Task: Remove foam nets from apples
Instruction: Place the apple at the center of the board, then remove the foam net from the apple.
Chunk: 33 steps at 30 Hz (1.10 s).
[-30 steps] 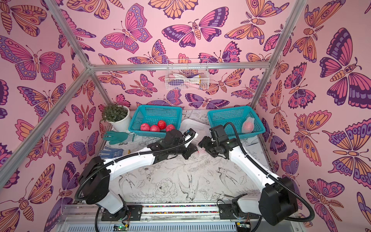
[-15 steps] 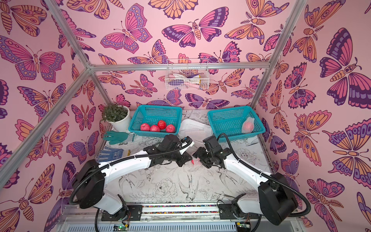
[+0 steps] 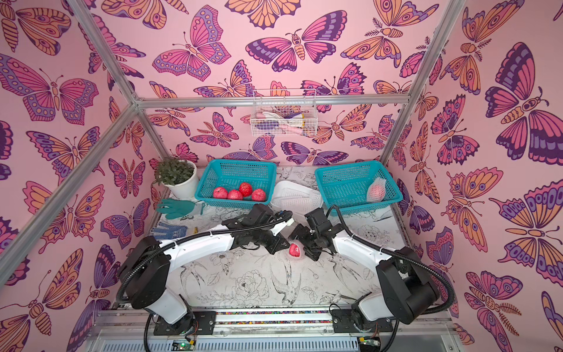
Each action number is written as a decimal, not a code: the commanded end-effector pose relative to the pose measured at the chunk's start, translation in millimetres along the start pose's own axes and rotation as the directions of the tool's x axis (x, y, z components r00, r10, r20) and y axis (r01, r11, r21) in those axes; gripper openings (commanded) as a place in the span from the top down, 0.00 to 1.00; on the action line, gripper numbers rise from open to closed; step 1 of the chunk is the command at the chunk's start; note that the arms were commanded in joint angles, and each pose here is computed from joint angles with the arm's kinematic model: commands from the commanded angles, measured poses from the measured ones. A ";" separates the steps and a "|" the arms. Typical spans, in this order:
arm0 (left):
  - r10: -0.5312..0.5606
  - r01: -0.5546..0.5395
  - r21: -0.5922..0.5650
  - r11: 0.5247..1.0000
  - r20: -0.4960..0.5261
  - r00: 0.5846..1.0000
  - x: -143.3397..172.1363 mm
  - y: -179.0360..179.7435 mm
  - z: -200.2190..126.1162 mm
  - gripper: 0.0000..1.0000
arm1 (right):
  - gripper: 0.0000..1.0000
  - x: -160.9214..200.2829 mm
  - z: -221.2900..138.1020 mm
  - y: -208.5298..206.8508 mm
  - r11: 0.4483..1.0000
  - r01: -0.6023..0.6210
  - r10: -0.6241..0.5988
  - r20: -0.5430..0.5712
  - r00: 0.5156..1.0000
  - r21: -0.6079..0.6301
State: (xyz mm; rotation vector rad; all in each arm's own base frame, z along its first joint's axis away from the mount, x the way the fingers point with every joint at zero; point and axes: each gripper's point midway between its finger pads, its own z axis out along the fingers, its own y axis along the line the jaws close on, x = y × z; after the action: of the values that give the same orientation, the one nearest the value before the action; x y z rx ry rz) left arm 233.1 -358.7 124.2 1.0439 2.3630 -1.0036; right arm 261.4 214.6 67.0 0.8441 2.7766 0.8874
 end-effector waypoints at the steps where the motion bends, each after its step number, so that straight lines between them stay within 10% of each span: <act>1: -0.052 0.052 0.029 0.998 -0.017 0.999 -0.4 3.1 -2.6 1.00 | 0.01 -11.2 -3.7 8.2 1.000 -0.014 0.014 0.019 1.000 -0.004; 11: -0.197 0.197 0.007 0.980 0.009 0.980 -4.8 32.6 -15.6 1.00 | 0.01 -49.8 -20.5 15.4 1.000 -0.002 0.004 0.062 0.998 -0.022; 17: -0.273 0.274 -0.018 0.962 0.048 0.961 -13.4 50.4 -28.3 1.00 | 0.00 -73.4 -47.1 37.7 0.954 0.301 -0.296 0.132 0.946 -0.017; 28: -0.414 0.419 -0.050 0.906 0.087 0.906 -14.8 86.9 -41.2 1.00 | 0.08 -39.2 -54.5 42.6 0.631 0.773 -0.752 0.189 0.631 -0.071; 33: -0.430 0.435 -0.055 0.899 0.077 0.899 -14.7 92.6 -41.4 1.00 | 0.05 -1.0 -34.6 49.8 0.389 0.919 -0.908 0.144 0.393 -0.055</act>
State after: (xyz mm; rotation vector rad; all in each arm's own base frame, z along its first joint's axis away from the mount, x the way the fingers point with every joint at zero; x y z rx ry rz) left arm 310.5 -292.3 120.2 0.4759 2.5754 -1.0479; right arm 288.0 210.1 123.8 -0.4004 2.5121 0.7611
